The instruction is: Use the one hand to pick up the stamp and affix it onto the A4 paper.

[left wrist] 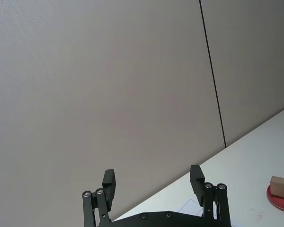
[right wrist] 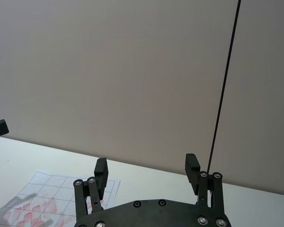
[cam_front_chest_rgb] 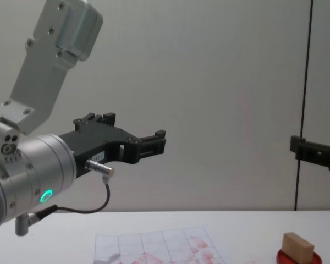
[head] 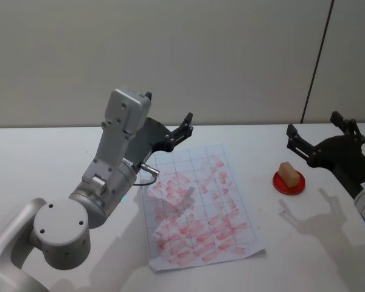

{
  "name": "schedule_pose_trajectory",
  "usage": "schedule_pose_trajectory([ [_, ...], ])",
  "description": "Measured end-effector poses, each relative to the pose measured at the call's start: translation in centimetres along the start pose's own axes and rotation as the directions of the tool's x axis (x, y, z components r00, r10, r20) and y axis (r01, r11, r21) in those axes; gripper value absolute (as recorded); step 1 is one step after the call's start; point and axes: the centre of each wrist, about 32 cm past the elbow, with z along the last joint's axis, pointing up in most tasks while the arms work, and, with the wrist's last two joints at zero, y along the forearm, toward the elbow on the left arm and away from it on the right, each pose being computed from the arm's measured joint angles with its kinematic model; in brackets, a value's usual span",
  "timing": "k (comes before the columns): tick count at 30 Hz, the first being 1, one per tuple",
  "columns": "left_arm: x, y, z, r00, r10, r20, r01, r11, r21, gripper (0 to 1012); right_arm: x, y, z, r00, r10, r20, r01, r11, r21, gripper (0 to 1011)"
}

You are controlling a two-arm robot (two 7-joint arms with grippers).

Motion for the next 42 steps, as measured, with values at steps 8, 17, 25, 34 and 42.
schedule_pose_trajectory([
  [8, 0.0, 0.0, 0.0, 1.0, 0.0, 0.0, 0.0, 1.0, 0.0, 1001, 0.0, 0.1, 0.0, 1.0, -0.006, -0.002, 0.006, 1.0, -0.012, 1001],
  [17, 0.0, 0.0, 0.0, 1.0, 0.0, 0.0, 0.0, 1.0, 0.0, 1001, 0.2, 0.8, -0.2, 0.999, -0.033, 0.006, 0.034, 0.995, -0.094, 1001],
  [25, 0.0, 0.0, 0.0, 1.0, 0.0, 0.0, 0.0, 1.0, 0.0, 1001, 0.6, 2.1, -1.2, 0.999, -0.044, 0.025, 0.048, 0.981, -0.19, 1001],
  [34, 0.0, 0.0, 0.0, 1.0, 0.0, 0.0, 0.0, 1.0, 0.0, 1001, 0.8, 3.9, -2.7, 0.999, -0.038, 0.034, 0.047, 0.952, -0.304, 1001],
  [42, 0.0, 0.0, 0.0, 1.0, 0.0, 0.0, 0.0, 1.0, 0.0, 1001, 0.8, 4.8, -3.6, 0.999, -0.036, 0.031, 0.045, 0.929, -0.367, 1001],
])
